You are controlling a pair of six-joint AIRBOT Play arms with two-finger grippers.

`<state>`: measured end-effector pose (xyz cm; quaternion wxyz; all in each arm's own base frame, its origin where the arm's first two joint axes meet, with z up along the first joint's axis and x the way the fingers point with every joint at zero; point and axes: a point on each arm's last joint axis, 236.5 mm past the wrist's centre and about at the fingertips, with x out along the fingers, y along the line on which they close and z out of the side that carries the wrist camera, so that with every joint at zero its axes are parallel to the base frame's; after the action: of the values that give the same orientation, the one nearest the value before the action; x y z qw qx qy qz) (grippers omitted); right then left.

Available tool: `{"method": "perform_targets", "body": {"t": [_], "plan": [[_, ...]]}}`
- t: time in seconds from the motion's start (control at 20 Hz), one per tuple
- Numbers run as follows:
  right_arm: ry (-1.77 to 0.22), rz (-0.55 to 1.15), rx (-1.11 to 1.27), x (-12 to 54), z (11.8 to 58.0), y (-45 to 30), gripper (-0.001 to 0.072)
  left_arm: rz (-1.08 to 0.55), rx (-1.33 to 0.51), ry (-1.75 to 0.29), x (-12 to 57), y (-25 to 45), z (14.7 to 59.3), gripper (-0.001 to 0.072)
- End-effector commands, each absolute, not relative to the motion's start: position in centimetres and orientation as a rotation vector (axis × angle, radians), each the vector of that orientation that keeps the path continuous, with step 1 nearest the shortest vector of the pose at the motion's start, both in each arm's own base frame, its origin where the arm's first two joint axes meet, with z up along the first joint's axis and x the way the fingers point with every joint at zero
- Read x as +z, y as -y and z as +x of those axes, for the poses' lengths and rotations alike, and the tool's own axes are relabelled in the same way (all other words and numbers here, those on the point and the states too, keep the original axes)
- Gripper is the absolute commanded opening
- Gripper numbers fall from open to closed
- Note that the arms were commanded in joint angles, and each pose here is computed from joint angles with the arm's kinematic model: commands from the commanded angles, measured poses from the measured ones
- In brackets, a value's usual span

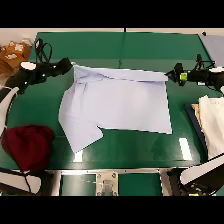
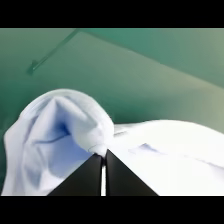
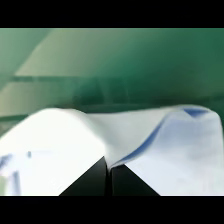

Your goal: Fold the shirts.

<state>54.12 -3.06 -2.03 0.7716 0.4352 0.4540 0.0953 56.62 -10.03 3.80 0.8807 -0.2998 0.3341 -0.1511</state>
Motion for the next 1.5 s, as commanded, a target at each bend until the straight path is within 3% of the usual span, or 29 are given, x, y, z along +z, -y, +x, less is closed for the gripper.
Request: {"method": "perform_targets", "body": {"t": [0.0, 0.25, 0.5, 1.1, 1.2, 1.25, 1.3, 1.4, 1.45], "plan": [[-1.189, 0.875, 0.217, -4.6, 49.7, 3.6, 0.001, -0.645, -0.378, -0.863, 1.8, 9.2, 53.4, 0.0019], [-1.343, 0.832, 0.208, -6.0, 46.0, 4.3, 0.001, -0.527, -0.327, -1.174, -3.1, 6.7, 47.5, 0.0019], [-1.376, 0.851, 0.204, -6.8, 45.1, 3.8, 0.001, -0.471, -0.25, -1.282, -5.1, 5.0, 45.6, 0.0019], [-1.432, 0.84, 0.17, -9.0, 43.4, 3.8, 0.002, -0.532, -0.301, -1.388, -6.4, 6.7, 43.4, 0.0029], [-1.443, 0.839, 0.181, -8.7, 43.2, 3.8, 0.031, -0.537, -0.317, -1.406, -6.0, 6.9, 42.9, 0.0521], [-1.454, 0.83, 0.188, -8.2, 42.9, 4.0, 0.0324, -0.538, -0.332, -1.424, -5.4, 6.9, 42.6, 0.0539], [-1.475, 0.813, 0.173, -7.8, 42.4, 4.8, 0.032, -0.539, -0.351, -1.447, -4.7, 6.7, 42.1, 0.0538], [-1.526, 0.767, 0.115, -7.1, 40.7, 6.6, 0.0176, -0.562, -0.364, -1.492, -3.2, 6.0, 40.9, 0.0528], [-1.549, 0.738, 0.098, -6.7, 39.7, 7.3, 0.0063, -0.566, -0.371, -1.509, -2.6, 5.6, 40.2, 0.0324]]}}
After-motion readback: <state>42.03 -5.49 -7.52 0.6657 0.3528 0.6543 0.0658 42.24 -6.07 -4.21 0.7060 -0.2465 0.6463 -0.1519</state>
